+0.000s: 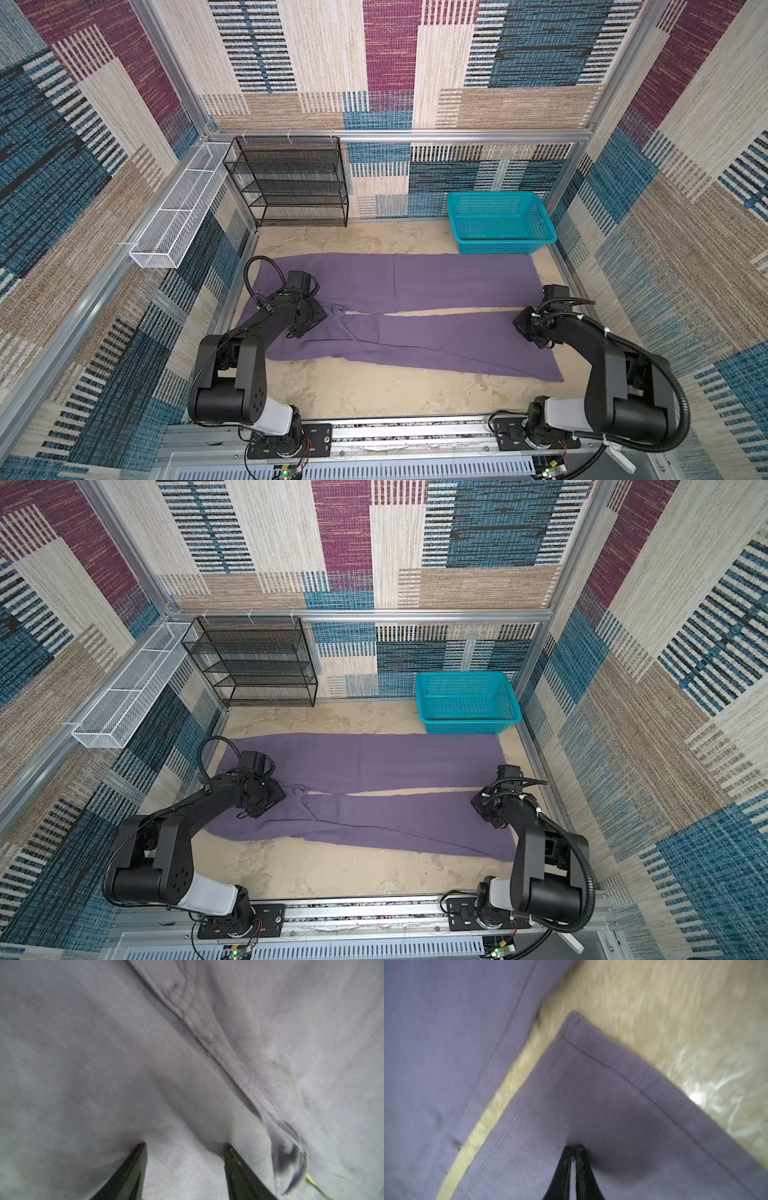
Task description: Fold and stack the trousers
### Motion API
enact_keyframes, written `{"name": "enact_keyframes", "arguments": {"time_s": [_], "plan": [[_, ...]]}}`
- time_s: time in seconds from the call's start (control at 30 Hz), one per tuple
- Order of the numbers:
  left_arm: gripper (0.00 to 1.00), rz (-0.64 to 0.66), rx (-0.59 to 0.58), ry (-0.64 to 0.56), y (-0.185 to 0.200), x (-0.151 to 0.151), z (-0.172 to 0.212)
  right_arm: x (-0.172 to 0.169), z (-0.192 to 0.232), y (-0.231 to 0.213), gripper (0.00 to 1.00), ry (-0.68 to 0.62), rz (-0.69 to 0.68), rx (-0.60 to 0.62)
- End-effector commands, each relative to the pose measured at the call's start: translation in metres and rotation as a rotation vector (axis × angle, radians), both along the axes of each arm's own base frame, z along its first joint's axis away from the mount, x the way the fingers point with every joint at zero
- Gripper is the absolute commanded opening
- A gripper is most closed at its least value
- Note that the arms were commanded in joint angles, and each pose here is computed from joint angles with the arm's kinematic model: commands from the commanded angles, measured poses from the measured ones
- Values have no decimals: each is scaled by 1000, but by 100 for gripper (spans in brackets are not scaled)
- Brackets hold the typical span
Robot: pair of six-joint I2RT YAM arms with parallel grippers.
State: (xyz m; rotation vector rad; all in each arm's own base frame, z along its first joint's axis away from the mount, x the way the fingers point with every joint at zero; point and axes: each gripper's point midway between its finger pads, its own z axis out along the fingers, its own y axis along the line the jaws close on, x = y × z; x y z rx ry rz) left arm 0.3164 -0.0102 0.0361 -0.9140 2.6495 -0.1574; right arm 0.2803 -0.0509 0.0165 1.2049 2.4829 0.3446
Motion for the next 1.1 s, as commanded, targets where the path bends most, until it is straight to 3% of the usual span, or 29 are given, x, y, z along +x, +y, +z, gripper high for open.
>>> {"name": "enact_keyframes", "arguments": {"time_s": [0.0,0.3,0.47,0.63,0.87,1.0,1.07], "plan": [[63,-8,-12,-16,1,11,-1,-5,-12,-33,12,64,-26,-108],[63,-27,-60,4,-8,17,-5,59,-7,-84,11,-18,-8,-132],[63,-2,-60,43,-6,-5,-4,69,22,-80,13,-112,1,-130],[64,10,7,64,7,-33,16,49,46,-64,16,-138,12,-191],[65,-39,-85,-76,-14,-29,64,41,66,15,17,-128,205,-243],[45,-115,-151,-30,-37,-42,53,28,57,87,20,-76,439,-235],[24,-133,-153,12,-43,-52,41,17,54,126,22,-60,570,-244]]}}
